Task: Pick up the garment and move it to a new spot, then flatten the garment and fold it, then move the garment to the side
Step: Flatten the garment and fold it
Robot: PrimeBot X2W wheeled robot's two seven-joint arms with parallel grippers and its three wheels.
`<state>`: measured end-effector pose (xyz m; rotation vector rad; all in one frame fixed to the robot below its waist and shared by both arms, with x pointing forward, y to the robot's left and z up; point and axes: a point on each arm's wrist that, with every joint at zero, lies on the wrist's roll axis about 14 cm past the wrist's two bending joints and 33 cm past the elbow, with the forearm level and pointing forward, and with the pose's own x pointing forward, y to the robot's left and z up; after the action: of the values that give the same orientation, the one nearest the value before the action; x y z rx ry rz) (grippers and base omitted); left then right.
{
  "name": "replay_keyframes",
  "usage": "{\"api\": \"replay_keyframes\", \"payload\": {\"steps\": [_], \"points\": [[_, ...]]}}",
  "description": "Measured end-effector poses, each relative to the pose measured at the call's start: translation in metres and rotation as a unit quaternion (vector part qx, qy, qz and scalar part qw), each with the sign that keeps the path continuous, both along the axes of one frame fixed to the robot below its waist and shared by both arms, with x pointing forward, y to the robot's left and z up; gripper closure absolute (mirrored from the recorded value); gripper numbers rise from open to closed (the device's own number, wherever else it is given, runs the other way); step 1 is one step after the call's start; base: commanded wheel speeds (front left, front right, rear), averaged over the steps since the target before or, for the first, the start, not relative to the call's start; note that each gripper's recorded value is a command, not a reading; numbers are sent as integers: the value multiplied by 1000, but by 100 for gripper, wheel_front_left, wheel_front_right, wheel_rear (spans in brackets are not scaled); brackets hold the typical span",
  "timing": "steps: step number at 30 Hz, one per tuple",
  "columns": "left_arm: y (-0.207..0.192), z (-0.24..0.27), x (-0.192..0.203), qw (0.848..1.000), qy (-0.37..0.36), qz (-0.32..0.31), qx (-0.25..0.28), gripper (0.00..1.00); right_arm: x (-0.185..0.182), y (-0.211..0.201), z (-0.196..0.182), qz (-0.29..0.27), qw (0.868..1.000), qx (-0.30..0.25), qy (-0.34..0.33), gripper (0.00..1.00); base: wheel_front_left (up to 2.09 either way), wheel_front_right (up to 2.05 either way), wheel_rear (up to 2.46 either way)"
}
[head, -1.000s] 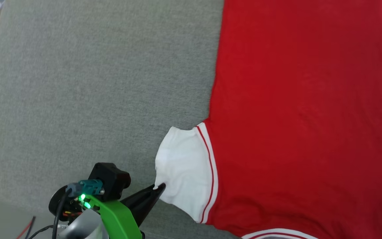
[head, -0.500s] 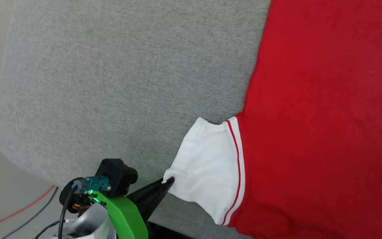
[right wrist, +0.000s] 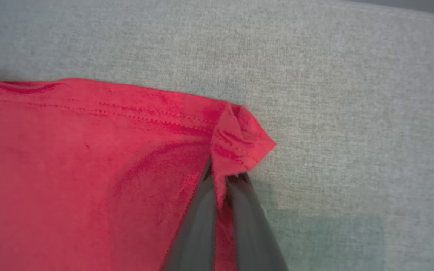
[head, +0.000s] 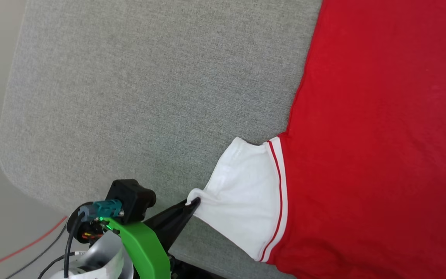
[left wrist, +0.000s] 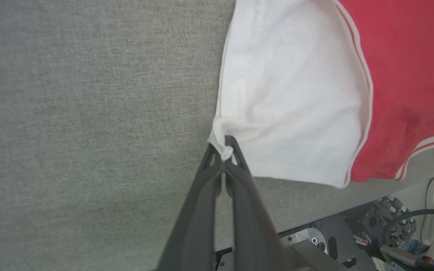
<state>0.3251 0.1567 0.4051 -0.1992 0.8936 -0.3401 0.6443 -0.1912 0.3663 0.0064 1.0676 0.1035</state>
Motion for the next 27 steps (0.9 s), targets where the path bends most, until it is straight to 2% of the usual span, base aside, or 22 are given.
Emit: {"api": "replay_keyframes", "payload": {"steps": [7, 14, 27], "points": [[2, 11, 3, 1000, -25, 2, 4, 100, -26, -10, 8, 2, 1000, -9, 5, 100, 0, 0, 0], [8, 27, 5, 998, -63, 2, 25, 100, -70, -26, 22, 3, 1000, -13, 4, 100, 0, 0, 0], [-1, 51, -4, 994, -105, -6, 15, 100, -189, -70, 44, -25, 999, -9, 19, 100, 0, 0, 0]]}}
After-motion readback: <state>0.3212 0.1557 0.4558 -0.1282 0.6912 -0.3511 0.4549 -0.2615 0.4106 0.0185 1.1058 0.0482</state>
